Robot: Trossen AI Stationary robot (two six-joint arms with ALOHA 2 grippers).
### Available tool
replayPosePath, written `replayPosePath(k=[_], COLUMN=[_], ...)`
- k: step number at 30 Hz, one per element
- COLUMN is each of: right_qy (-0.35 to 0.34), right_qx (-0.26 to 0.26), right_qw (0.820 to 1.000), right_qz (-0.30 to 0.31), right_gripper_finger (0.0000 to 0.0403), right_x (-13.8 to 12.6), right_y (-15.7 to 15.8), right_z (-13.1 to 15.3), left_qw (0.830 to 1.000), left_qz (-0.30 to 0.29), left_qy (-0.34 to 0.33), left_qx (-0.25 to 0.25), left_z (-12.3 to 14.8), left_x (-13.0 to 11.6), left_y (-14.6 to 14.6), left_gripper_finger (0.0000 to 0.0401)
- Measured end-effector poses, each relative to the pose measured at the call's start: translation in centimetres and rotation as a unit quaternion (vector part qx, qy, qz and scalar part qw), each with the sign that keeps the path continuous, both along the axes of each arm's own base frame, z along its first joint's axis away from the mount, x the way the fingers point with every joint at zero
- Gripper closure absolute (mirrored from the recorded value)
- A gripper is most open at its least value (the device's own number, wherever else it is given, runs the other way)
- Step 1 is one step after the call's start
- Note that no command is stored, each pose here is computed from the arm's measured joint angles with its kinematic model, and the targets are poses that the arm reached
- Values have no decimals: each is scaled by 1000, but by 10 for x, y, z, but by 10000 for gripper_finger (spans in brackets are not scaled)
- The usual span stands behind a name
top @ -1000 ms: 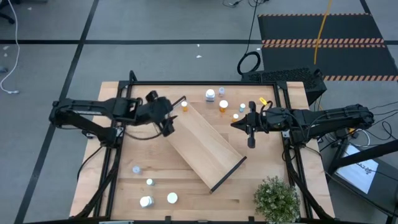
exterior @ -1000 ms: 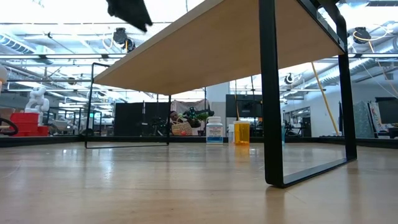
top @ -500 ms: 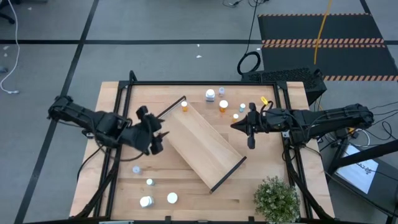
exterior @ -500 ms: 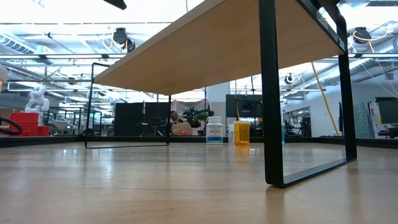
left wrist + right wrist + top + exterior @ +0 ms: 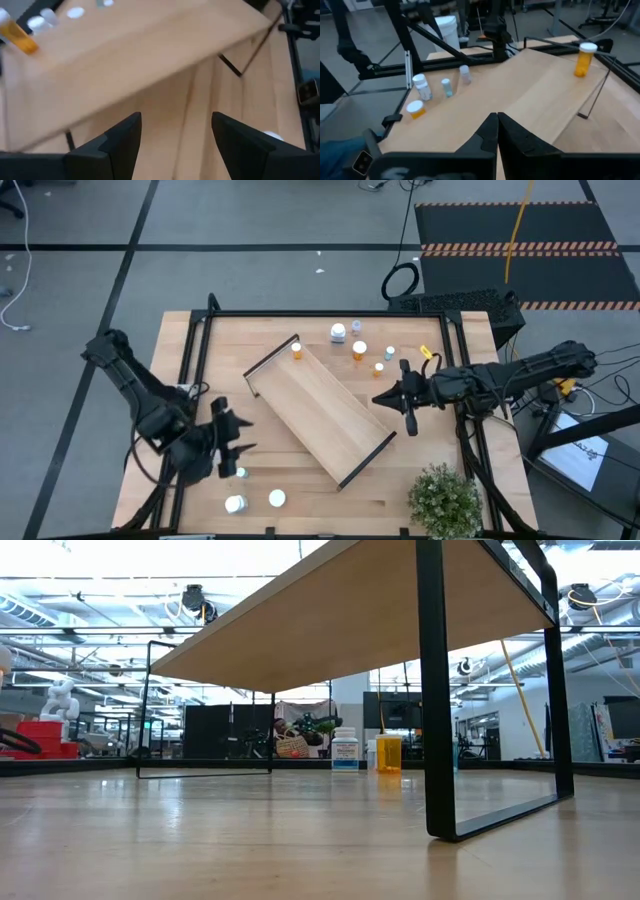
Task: Pick and place medicine bottles onto shelf by color
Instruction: Put the small orange pill bottle on the shelf aligned with the small orange pill bottle
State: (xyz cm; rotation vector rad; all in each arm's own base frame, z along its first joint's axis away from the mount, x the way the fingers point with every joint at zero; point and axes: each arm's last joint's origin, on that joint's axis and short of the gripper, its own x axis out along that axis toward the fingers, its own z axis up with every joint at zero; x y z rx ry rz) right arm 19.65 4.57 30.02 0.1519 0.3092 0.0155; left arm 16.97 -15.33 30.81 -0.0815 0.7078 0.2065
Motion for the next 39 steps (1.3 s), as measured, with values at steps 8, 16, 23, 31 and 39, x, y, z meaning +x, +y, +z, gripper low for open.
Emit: replayPosePath(k=[8, 16, 23, 31, 39], right_qy=[-4, 68, 166, 212, 242], right_qx=[-48, -113, -92, -43, -46], right_qw=[998, 973, 955, 960, 950], right_qz=[-43, -191, -227, -178, -191], right_gripper_finger=[403, 403, 403, 382, 325], right_x=[-2, -4, 1, 6, -4], right_y=[2, -30, -71, -101, -109], right_z=[0, -12, -33, -68, -92], left_qw=[1000, 998, 992, 989, 989], left_qz=[-4, -14, -21, -9, 0], left_qy=[-19, -16, 4, 21, 16], left_qx=[18, 63, 123, 147, 150], left_z=[-27, -30, -30, -25, -16], left_x=[-14, -9, 4, 14, 14], left_y=[-12, -6, 8, 31, 45], left_gripper_finger=[158, 158, 158, 158, 158])
